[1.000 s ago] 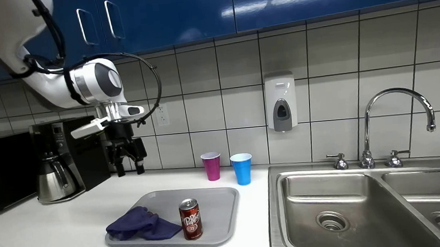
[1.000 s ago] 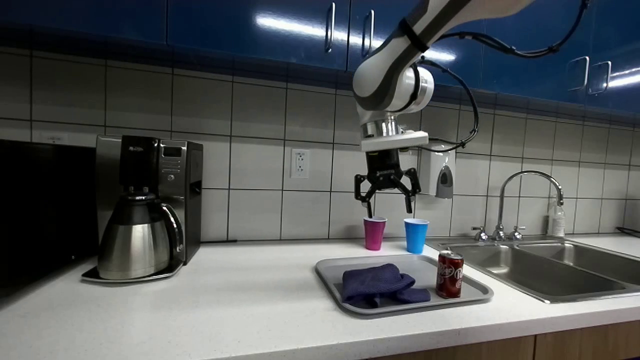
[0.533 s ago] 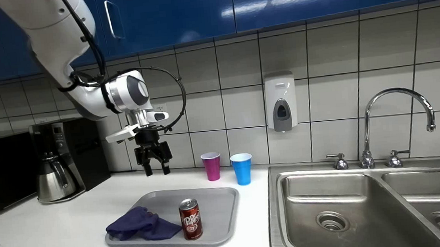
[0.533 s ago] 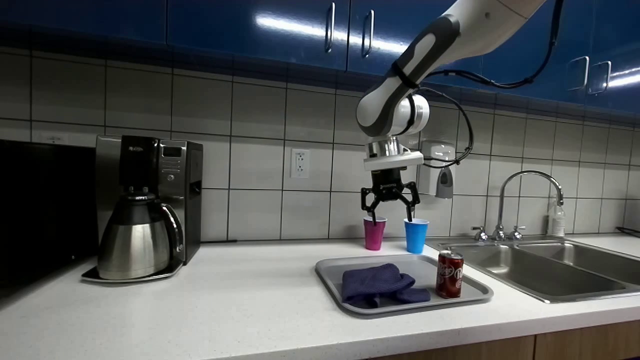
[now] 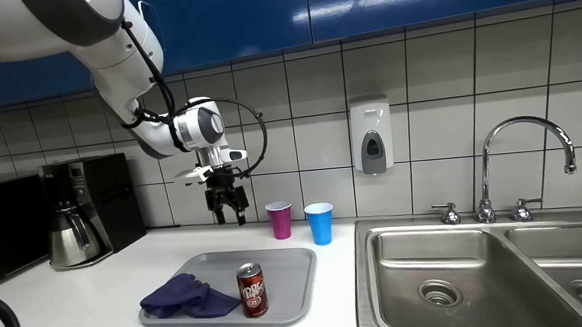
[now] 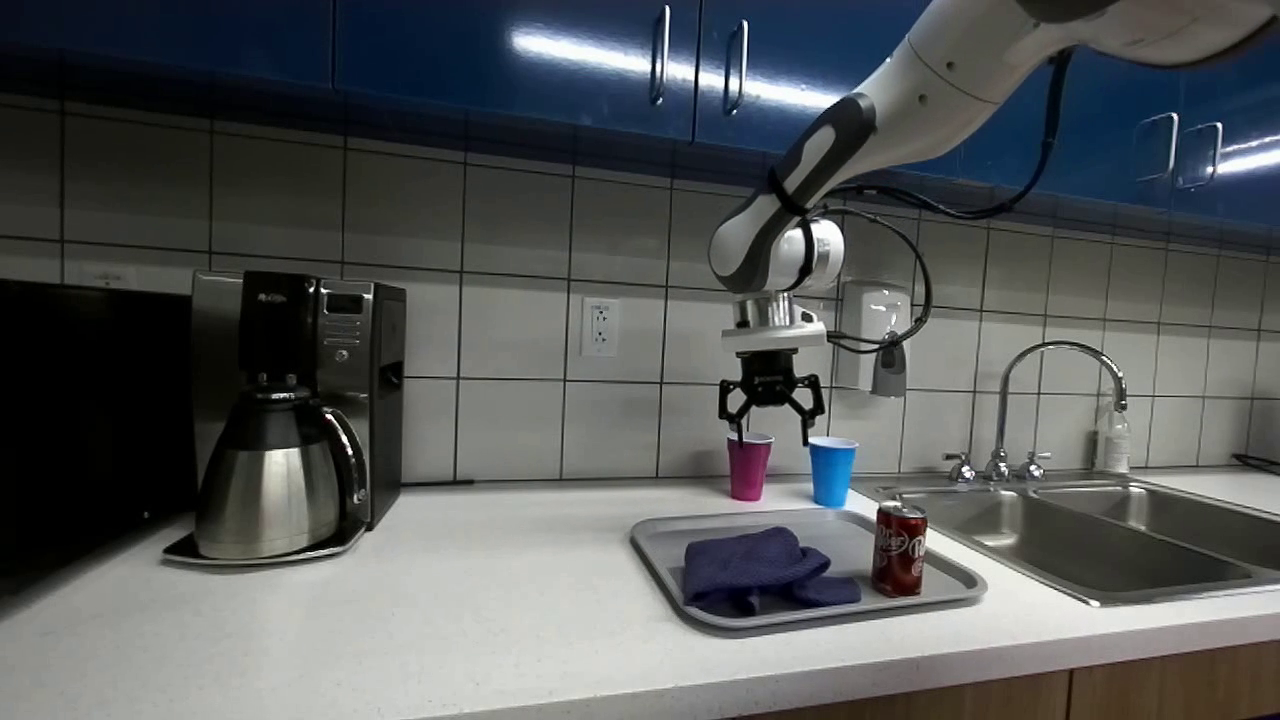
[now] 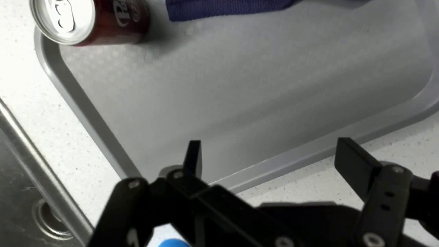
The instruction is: Put the cups on the try
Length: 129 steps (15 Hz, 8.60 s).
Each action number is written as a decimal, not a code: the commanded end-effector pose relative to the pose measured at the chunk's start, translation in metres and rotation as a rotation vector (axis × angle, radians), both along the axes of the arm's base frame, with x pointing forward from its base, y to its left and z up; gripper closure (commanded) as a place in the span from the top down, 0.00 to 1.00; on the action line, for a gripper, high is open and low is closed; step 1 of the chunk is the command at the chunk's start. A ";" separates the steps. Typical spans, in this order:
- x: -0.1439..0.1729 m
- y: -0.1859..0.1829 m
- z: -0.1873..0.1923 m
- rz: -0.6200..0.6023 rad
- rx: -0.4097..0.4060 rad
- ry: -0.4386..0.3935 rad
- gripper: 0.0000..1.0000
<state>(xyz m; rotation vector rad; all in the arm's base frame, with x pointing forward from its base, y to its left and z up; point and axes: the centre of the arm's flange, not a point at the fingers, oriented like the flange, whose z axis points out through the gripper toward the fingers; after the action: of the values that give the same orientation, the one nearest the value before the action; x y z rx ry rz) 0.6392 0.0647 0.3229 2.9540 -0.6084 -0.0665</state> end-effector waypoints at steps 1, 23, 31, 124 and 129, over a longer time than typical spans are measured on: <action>0.046 -0.012 0.007 -0.044 0.035 -0.042 1.00; 0.166 -0.065 -0.002 -0.174 0.057 -0.201 1.00; 0.176 -0.081 -0.006 -0.240 0.032 -0.223 1.00; -0.038 0.002 -0.047 0.145 0.052 -0.094 0.01; -0.038 0.000 -0.045 0.139 0.050 -0.084 0.51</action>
<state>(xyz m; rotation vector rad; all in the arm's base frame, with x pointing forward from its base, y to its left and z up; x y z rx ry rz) 0.6110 0.0700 0.2678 3.0494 -0.4407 0.0473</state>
